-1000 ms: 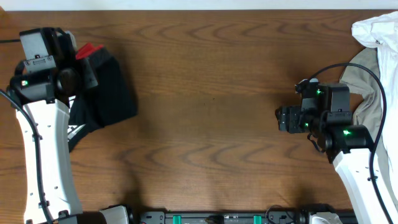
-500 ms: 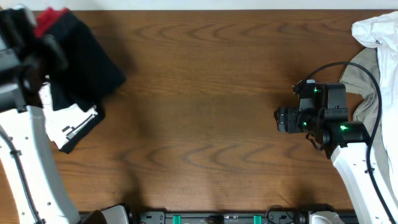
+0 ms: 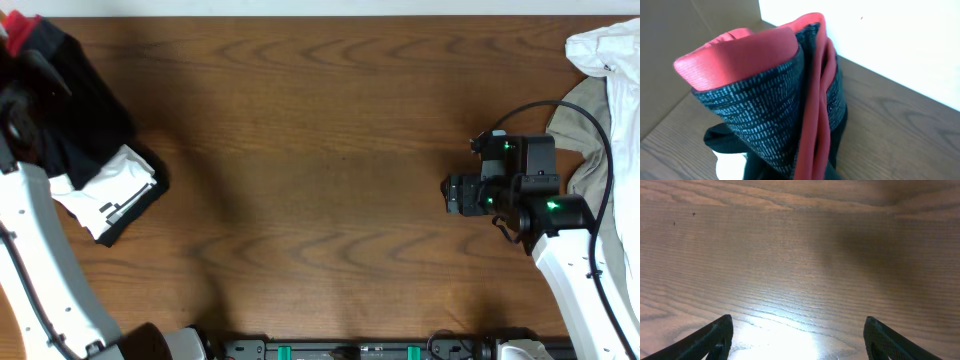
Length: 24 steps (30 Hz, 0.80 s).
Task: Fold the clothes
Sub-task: 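Lower the leggings onto the white shirt stack and open the left gripper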
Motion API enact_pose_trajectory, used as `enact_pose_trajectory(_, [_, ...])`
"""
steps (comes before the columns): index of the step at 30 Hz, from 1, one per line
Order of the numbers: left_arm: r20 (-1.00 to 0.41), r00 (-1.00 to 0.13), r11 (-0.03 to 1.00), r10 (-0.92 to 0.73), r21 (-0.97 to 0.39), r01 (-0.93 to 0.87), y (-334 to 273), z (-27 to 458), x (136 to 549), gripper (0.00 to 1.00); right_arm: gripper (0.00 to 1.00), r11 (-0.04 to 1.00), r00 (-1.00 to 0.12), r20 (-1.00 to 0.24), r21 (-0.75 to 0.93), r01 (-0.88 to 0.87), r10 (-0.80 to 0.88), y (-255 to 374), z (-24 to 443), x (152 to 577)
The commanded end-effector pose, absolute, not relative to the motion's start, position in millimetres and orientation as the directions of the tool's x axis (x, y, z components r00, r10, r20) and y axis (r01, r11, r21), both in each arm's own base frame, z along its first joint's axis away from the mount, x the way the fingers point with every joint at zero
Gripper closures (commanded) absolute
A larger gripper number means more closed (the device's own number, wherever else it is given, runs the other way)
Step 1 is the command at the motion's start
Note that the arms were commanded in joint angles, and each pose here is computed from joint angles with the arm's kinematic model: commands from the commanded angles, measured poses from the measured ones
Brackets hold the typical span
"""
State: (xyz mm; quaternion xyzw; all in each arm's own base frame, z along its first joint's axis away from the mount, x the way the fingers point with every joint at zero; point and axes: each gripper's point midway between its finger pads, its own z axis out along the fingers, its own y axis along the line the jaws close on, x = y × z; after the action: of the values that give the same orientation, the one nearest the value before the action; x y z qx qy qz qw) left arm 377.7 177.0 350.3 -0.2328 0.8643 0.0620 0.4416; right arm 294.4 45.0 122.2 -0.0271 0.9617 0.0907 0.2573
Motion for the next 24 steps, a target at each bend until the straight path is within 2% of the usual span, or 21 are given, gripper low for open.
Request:
enact_pose_trajectory(1, [-0.796,-0.503,0.886,-0.338,-0.088,-0.455,183.2,349.7,386.1,0.94,0.18,0.983,-0.864,-0.504,0.152,-0.100,-0.009,42.2,124.1,296.8])
enact_pose_trajectory(6, [-0.791,-0.507,0.885,-0.343,-0.090,-0.457,184.7,345.8,388.8,0.94,0.18,0.983,-0.864,-0.503,0.152,-0.099,-0.009,42.1,124.0,296.7])
enact_pose_trajectory(15, [-0.772,-0.474,0.877,-0.424,-0.219,-0.427,166.9,350.4,391.3,0.94,0.18,0.984,-0.865,-0.502,0.144,-0.104,-0.018,41.3,123.5,296.2])
enact_pose_trajectory(24, [-0.735,-0.457,0.838,-0.500,-0.279,-0.469,164.1,346.3,385.8,0.94,0.18,0.986,-0.870,-0.492,0.134,-0.099,-0.021,39.4,121.8,293.8])
